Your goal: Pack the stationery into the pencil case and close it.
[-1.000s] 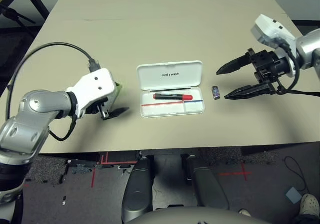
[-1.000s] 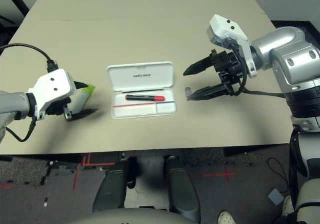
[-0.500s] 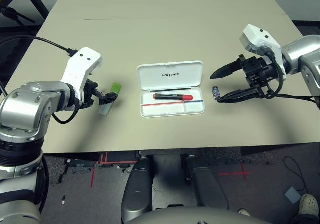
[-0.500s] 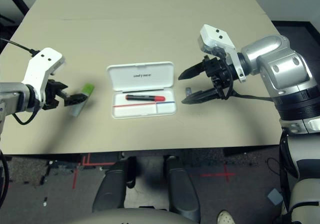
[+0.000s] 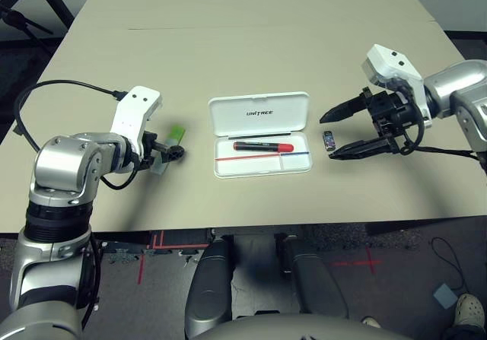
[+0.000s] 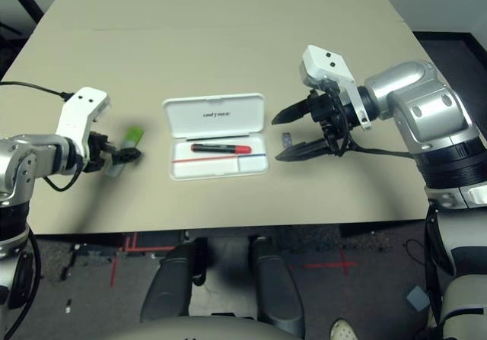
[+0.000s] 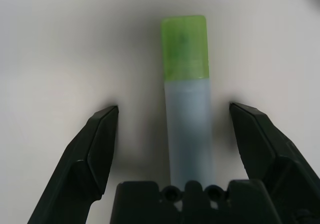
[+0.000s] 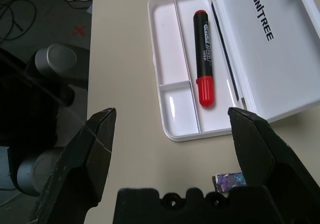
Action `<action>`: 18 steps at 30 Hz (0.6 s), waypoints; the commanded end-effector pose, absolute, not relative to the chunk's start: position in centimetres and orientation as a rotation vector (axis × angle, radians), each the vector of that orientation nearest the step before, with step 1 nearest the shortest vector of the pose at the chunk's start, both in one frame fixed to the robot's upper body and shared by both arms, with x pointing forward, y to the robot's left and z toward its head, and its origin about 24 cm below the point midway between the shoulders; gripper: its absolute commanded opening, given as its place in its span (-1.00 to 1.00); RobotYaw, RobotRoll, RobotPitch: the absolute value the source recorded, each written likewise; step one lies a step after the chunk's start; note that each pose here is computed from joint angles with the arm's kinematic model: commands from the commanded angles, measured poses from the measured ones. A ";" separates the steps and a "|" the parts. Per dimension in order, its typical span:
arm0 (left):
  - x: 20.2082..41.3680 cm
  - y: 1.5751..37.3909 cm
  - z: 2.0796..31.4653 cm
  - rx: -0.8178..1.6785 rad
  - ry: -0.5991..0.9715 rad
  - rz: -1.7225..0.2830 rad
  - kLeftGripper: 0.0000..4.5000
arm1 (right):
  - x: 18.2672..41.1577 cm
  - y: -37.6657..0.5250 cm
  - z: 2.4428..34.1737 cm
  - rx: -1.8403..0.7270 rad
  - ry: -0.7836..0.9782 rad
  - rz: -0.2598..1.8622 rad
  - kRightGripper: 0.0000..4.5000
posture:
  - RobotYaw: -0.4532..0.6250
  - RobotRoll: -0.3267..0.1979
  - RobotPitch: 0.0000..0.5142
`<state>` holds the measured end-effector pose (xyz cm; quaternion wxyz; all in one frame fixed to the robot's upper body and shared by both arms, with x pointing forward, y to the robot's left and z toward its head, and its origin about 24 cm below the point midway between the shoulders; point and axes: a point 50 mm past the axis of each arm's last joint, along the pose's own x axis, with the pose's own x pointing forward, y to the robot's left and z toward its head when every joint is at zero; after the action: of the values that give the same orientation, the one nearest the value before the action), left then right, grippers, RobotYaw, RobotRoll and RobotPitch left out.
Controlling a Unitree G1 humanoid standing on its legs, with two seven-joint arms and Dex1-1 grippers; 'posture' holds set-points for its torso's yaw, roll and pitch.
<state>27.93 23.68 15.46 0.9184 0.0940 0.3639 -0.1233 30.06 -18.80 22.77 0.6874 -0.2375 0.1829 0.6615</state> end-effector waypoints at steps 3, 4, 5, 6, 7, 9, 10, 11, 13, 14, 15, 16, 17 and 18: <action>27.5 23.8 13.8 0.177 0.815 -0.250 0.61 | 29.8 -19.1 23.0 -0.553 0.397 1.468 1.00 | 0.04 0.25 -0.05; 27.5 23.8 13.8 0.181 0.815 -0.254 0.44 | 29.8 -19.1 22.9 -0.554 0.398 1.467 1.00 | 0.04 0.25 -0.05; 27.4 23.8 13.8 0.184 0.814 -0.257 0.28 | 29.8 -19.1 22.9 -0.554 0.399 1.467 1.00 | 0.04 0.25 -0.05; 27.4 23.8 13.9 0.189 0.811 -0.264 0.11 | 29.8 -19.1 22.9 -0.554 0.399 1.466 1.00 | 0.04 0.25 -0.05; 27.4 23.7 14.0 0.195 0.807 -0.268 -0.07 | 29.8 -19.1 22.9 -0.555 0.399 1.466 1.00 | 0.04 0.25 -0.05; 27.4 23.6 14.3 0.209 0.795 -0.281 -0.41 | 29.9 -19.1 22.8 -0.556 0.398 1.464 1.00 | 0.04 0.25 -0.05; 27.4 23.6 14.6 0.226 0.788 -0.293 -0.52 | 29.9 -19.1 22.8 -0.556 0.397 1.463 1.00 | 0.04 0.25 -0.05; 27.3 23.5 14.9 0.240 0.782 -0.305 -0.52 | 29.9 -19.1 22.8 -0.556 0.397 1.463 1.00 | 0.05 0.25 -0.06; 27.3 23.4 15.5 0.268 0.769 -0.328 -0.52 | 30.0 -19.1 22.7 -0.557 0.396 1.463 1.00 | 0.05 0.25 -0.06; 27.2 23.4 15.7 0.275 0.766 -0.334 -0.52 | 30.0 -19.1 22.7 -0.557 0.396 1.463 1.00 | 0.05 0.25 -0.06; 27.2 23.5 16.0 0.286 0.759 -0.342 -0.52 | 30.0 -19.1 22.7 -0.558 0.396 1.463 1.00 | 0.05 0.25 -0.06; 27.2 23.5 16.6 0.304 0.748 -0.357 -0.52 | 30.0 -19.1 22.7 -0.558 0.396 1.463 1.00 | 0.05 0.25 -0.06; 27.1 23.6 17.2 0.327 0.743 -0.370 -0.52 | 30.0 -19.1 22.7 -0.558 0.396 1.464 1.00 | 0.06 0.25 -0.06; 26.9 23.6 17.9 0.357 0.738 -0.391 -0.52 | 30.1 -19.1 22.7 -0.559 0.396 1.464 1.00 | 0.06 0.25 -0.06</action>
<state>27.14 24.02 16.78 0.9018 0.1521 0.3689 -0.1660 30.08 -18.92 22.68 0.6893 -0.2438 0.1790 0.6583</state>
